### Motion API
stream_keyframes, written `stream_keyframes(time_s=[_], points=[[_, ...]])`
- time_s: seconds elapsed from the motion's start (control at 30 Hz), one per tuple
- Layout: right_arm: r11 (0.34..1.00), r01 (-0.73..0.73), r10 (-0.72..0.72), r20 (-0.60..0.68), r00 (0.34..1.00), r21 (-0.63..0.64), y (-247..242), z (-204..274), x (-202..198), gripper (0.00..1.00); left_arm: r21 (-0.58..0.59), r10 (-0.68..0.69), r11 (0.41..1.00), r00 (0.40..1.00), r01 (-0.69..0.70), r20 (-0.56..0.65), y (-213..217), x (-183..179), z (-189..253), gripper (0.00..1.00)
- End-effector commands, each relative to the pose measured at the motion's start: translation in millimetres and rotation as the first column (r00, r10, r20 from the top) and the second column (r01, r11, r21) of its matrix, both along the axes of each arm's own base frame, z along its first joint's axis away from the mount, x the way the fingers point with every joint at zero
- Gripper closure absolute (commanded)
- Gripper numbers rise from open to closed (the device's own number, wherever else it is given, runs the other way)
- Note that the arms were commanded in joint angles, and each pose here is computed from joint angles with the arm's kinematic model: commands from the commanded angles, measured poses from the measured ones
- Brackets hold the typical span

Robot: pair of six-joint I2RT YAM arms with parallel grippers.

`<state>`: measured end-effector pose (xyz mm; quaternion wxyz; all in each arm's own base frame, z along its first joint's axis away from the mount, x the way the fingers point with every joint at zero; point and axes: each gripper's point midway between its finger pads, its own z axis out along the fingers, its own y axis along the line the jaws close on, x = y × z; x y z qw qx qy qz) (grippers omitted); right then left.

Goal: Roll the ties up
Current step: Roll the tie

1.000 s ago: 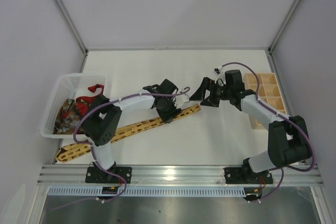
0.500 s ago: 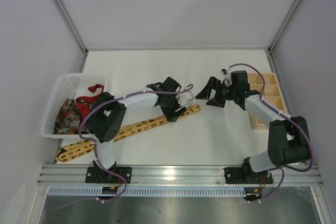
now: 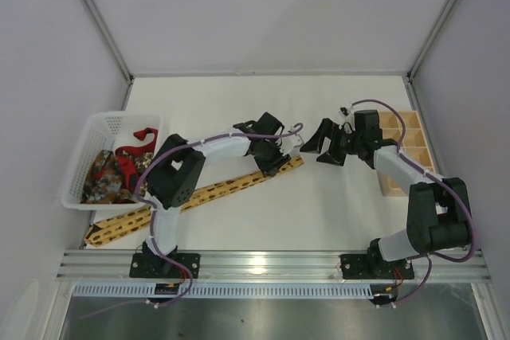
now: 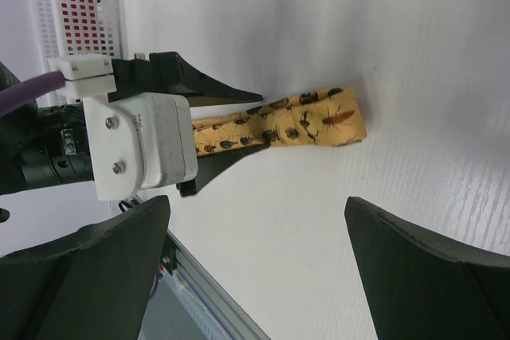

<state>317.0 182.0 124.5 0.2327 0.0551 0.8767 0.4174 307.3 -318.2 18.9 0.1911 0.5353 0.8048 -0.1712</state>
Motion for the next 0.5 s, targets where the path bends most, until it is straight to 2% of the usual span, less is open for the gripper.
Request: stream_keyframes(time_s=[0.0, 0.03, 0.1, 0.2, 0.3, 0.47], points=[[1.000, -0.021, 0.021, 0.055, 0.998, 0.009, 0, 12, 0, 0.00, -0.028, -0.038, 0.999, 0.999, 0.038, -0.013, -11, -6, -4, 0.53], [1.000, -0.019, 0.019, 0.056, 0.998, 0.007, 0, 12, 0, 0.00, -0.038, -0.037, 0.999, 0.999, 0.037, -0.012, -11, -6, -2, 0.58], [1.000, -0.018, 0.018, 0.055, 0.998, 0.004, -1, 11, 0, 0.00, -0.067, -0.035, 0.997, 0.999, 0.035, -0.001, -15, -7, 7, 0.59], [1.000, -0.015, 0.015, 0.052, 0.999, -0.001, -4, 9, -1, 0.00, -0.149, -0.019, 0.989, 1.000, 0.022, 0.016, -27, -5, 28, 0.40], [1.000, -0.009, 0.010, 0.049, 0.999, -0.004, -7, 8, -2, 0.00, -0.204, -0.011, 0.979, 0.999, 0.018, 0.033, -39, 2, 38, 0.32], [1.000, 0.007, -0.006, 0.058, 0.998, -0.013, -13, 10, -2, 0.00, -0.237, -0.002, 0.972, 1.000, 0.006, 0.017, -62, 20, 34, 0.27]])
